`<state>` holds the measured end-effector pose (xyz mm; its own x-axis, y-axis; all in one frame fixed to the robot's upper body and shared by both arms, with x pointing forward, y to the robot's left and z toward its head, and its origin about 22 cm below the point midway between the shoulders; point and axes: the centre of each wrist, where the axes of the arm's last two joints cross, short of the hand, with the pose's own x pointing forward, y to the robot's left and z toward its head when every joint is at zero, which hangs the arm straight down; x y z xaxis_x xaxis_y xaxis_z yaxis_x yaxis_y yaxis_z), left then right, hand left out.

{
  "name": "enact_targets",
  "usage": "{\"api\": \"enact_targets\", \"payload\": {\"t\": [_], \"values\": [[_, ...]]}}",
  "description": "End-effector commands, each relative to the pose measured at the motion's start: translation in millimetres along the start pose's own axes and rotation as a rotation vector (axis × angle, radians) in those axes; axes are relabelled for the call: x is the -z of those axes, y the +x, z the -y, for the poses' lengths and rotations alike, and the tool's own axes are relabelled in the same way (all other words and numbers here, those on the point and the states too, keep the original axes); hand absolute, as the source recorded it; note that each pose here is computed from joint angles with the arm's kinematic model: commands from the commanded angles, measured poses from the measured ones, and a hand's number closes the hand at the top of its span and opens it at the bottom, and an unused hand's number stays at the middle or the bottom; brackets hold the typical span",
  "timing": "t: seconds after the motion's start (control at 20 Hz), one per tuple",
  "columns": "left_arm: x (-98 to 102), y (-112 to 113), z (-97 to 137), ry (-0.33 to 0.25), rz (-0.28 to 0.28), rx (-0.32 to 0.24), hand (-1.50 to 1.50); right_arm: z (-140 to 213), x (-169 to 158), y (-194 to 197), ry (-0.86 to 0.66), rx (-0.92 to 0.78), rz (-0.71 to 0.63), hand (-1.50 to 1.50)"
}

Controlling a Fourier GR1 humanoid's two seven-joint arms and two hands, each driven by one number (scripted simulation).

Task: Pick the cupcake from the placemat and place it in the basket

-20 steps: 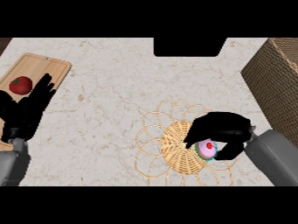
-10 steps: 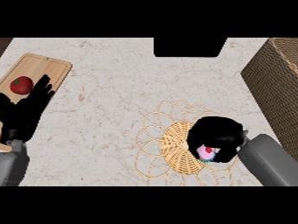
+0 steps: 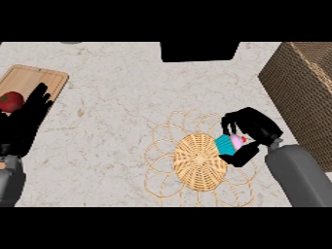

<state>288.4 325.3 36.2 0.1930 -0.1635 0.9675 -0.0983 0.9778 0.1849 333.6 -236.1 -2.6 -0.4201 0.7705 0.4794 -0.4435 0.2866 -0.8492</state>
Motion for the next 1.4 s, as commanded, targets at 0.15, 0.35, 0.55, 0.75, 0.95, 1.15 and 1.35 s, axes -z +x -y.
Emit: {"api": "enact_targets", "payload": {"t": [0.15, 0.35, 0.55, 0.75, 0.95, 1.15, 1.35], "values": [[-2.0, -0.9, -2.6, 0.007, 0.004, -0.003, 0.00, 4.4, 22.1, 3.2, -0.450, 0.384, -0.525, 1.50], [1.7, 3.6, 8.4, -0.038, 0.008, -0.011, 0.00, 51.6, 54.3, 46.8, -0.832, 0.503, -0.586, 1.50], [5.3, 9.9, 25.2, -0.082, 0.036, 0.006, 0.00, 92.8, 76.5, 80.2, -1.111, 0.432, -0.671, 1.50], [10.3, 18.3, 28.4, -0.080, 0.037, 0.017, 0.00, 129.9, 96.1, 102.9, -1.278, 0.400, -0.791, 1.50], [13.4, 22.4, 22.9, -0.082, 0.042, 0.024, 0.00, 156.7, 115.3, 128.7, -1.346, 0.331, -0.915, 1.50], [12.8, 13.5, 31.1, -0.098, 0.033, 0.005, 0.00, 205.2, 117.3, 144.5, -1.396, 0.223, -1.053, 1.50], [6.3, 16.4, 14.4, -0.094, 0.014, 0.019, 0.00, 238.0, 112.5, 148.1, -1.447, 0.175, -1.141, 1.50]]}}
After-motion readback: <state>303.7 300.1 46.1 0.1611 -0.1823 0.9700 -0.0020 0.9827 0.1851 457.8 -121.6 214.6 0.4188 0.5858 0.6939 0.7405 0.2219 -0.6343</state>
